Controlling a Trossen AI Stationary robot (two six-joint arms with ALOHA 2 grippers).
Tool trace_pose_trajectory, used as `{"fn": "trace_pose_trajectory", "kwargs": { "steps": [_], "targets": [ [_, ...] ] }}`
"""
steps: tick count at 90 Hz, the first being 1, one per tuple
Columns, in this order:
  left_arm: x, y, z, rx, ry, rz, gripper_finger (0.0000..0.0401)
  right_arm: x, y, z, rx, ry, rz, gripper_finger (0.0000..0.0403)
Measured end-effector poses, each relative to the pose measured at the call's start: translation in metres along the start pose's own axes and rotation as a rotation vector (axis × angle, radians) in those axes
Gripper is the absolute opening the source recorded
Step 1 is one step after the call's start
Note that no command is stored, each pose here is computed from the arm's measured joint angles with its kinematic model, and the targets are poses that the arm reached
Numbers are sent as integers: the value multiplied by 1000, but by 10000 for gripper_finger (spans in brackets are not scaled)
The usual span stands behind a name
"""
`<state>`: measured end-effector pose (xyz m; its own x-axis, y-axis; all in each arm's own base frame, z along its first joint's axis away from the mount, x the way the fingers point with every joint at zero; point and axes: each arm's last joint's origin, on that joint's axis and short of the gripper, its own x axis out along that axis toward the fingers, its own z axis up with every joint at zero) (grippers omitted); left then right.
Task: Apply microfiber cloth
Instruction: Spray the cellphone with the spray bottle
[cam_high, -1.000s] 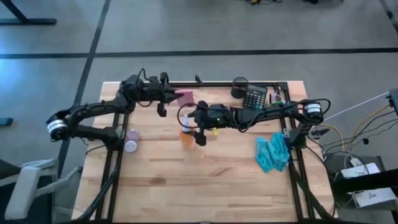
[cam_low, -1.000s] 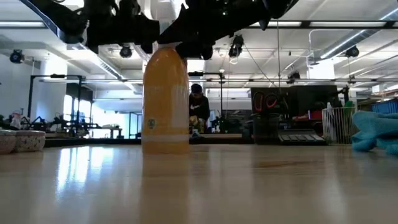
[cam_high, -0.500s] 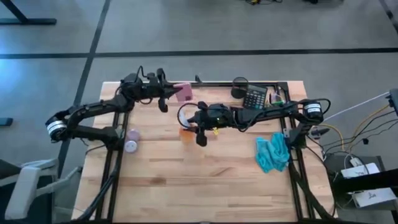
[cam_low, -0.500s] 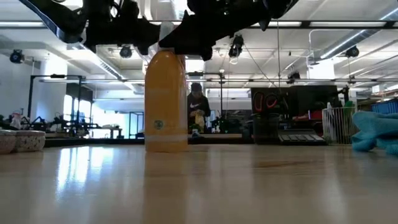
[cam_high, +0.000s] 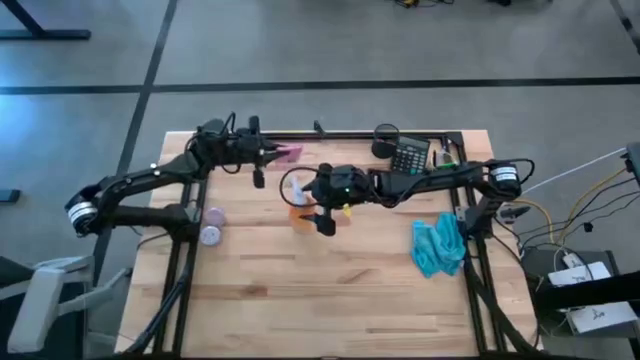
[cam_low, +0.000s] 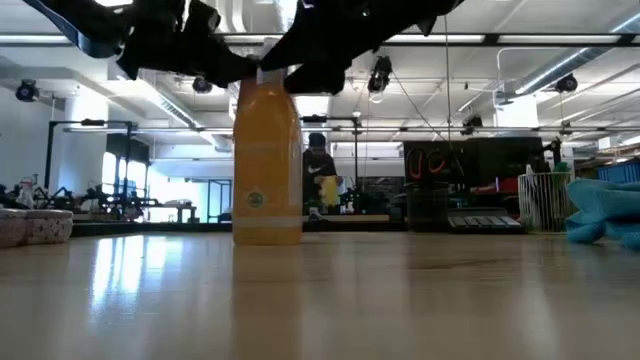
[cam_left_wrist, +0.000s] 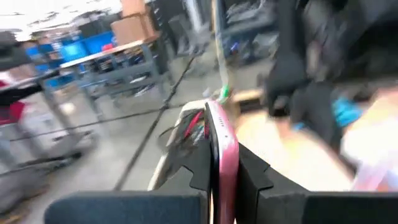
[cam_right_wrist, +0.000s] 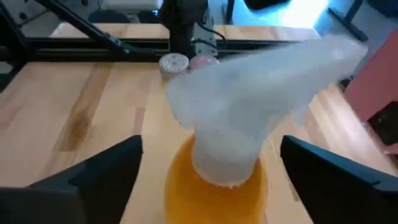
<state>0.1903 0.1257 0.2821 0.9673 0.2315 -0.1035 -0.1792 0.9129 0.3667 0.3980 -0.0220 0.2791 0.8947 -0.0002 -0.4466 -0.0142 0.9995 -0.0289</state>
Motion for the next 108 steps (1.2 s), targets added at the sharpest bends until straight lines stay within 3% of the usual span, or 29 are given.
{"fn": "trace_pose_trajectory", "kwargs": {
  "steps": [25,40,55,69,82,92,108],
  "targets": [
    [-7,-36,-4,492,218,36,8,-9,-1,15,-47,67,53,381],
    [-2,-68,-13,851,306,23,8,-8,-5,8,-49,82,182,382],
    [6,-89,-24,1132,396,81,8,-6,-17,-1,-72,104,173,382],
    [11,-97,-32,1280,461,122,8,-8,-32,1,-143,60,138,382],
    [13,-101,-39,1423,491,54,8,-7,-41,6,-199,-13,142,383],
    [17,-102,-41,1447,482,61,8,0,-42,4,-200,-60,238,383],
    [26,-103,-38,1496,467,137,8,12,-42,-2,-214,-69,251,383]
  ]
}}
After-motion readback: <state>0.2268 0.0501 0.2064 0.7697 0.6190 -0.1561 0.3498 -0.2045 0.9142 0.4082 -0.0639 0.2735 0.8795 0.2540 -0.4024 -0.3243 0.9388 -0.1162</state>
